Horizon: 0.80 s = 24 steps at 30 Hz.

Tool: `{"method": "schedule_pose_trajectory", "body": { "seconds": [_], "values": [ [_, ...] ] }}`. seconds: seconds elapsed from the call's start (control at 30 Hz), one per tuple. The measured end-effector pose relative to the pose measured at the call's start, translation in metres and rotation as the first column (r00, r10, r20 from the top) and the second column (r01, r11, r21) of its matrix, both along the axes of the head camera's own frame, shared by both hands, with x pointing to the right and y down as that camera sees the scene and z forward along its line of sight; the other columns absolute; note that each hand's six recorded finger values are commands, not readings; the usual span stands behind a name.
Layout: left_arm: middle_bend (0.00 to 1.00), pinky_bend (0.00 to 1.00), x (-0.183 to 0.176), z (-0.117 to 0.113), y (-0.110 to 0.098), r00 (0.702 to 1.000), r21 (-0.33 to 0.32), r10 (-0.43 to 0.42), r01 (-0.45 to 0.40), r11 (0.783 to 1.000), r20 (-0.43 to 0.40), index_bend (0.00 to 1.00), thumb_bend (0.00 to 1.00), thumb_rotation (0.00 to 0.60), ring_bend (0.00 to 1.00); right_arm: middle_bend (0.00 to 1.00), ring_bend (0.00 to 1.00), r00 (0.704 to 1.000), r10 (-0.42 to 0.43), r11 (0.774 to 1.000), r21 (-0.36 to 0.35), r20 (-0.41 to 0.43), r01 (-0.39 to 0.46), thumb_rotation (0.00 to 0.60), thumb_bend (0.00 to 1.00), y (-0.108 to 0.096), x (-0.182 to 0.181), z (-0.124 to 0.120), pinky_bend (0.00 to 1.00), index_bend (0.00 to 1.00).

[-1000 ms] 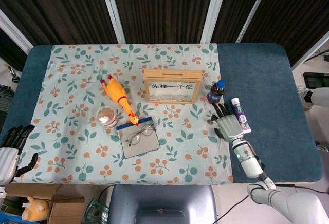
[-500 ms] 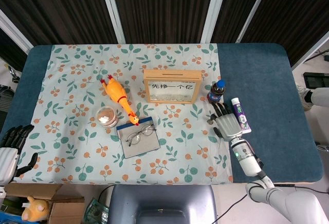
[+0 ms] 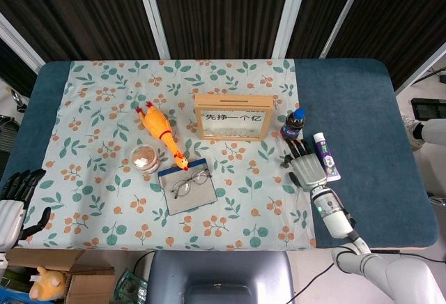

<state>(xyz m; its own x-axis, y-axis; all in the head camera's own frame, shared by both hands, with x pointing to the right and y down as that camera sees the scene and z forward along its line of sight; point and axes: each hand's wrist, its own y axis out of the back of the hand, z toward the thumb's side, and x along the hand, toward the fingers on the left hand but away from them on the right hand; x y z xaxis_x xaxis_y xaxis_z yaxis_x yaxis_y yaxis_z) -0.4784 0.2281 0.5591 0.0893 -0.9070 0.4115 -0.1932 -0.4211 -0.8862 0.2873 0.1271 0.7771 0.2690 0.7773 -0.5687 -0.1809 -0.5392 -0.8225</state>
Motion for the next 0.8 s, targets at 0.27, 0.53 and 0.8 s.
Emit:
{"method": "schedule_pose_trajectory", "body": {
  "seconds": [0.27,0.53,0.8],
  "values": [
    [0.08,0.02,-0.0007,-0.0004,-0.0002,1.0,0.001,-0.003,0.003,1.0,0.0,0.0,0.45,0.6,0.01,0.12,0.0,1.0,-0.002,1.0,0.012,0.007,0.002,0.6,0.55,-0.0027,-0.0035,-0.0022,0.0,0.53],
    [0.08,0.02,-0.0005,-0.0007,-0.0001,1.0,0.002,-0.002,0.002,1.0,0.0,0.0,0.45,0.6,0.01,0.12,0.0,1.0,-0.012,1.0,0.007,-0.002,0.012,0.6,0.55,-0.0013,-0.0045,-0.0009,0.0,0.54],
    [0.08,0.02,-0.001,-0.0008,-0.0001,1.0,0.002,-0.003,0.003,1.0,0.002,0.0,0.45,0.6,0.01,0.12,0.0,1.0,-0.011,1.0,0.004,-0.006,0.011,0.6,0.55,-0.0013,-0.0058,0.0008,0.0,0.54]
  ]
}}
